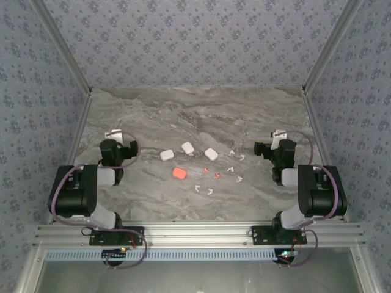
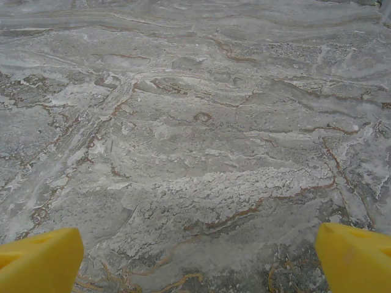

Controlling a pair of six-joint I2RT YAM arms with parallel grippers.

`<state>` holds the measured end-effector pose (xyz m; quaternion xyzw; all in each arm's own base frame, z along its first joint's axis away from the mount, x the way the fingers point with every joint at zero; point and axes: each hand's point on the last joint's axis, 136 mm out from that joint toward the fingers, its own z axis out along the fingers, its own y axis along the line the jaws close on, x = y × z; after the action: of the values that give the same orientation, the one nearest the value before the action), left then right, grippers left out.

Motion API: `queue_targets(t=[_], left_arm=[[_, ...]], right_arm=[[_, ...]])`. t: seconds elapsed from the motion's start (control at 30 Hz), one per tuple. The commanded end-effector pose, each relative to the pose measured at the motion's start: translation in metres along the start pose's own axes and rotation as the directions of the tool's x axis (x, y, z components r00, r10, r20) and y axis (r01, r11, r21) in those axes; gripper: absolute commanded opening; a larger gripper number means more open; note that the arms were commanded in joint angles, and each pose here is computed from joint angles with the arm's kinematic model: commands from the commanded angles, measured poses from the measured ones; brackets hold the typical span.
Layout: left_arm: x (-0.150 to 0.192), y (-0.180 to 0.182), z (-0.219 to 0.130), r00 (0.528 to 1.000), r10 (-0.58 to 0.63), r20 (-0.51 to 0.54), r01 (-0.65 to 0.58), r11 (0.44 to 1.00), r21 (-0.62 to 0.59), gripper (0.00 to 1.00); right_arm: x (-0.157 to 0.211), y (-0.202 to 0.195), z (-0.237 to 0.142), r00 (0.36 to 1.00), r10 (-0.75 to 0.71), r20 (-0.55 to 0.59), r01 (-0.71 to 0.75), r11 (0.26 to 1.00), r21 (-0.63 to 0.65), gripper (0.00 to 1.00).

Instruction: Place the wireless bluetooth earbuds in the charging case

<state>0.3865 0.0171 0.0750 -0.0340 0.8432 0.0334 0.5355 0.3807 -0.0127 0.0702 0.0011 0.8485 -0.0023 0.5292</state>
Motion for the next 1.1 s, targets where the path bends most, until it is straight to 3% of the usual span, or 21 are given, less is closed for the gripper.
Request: queue_targets(t=[0.0,1.07], left_arm=[[-0.0168,-0.0026,0.0038,0.999,-0.013,0.045,0.012,1.0,0.02,0.99],[-0.018,-0.001,0.0028,0.998,-0.022,0.052,0.021,1.0,0.021,0.99]], right_arm=[[-0.0149,-0.0003,0.0034,0.999,-0.001,0.042,0.001,1.0,-0.002,1.0],[-0.0152,-0.0008,0.0038,0.999,0.0,0.042,0.0,1.0,-0.001,1.0]])
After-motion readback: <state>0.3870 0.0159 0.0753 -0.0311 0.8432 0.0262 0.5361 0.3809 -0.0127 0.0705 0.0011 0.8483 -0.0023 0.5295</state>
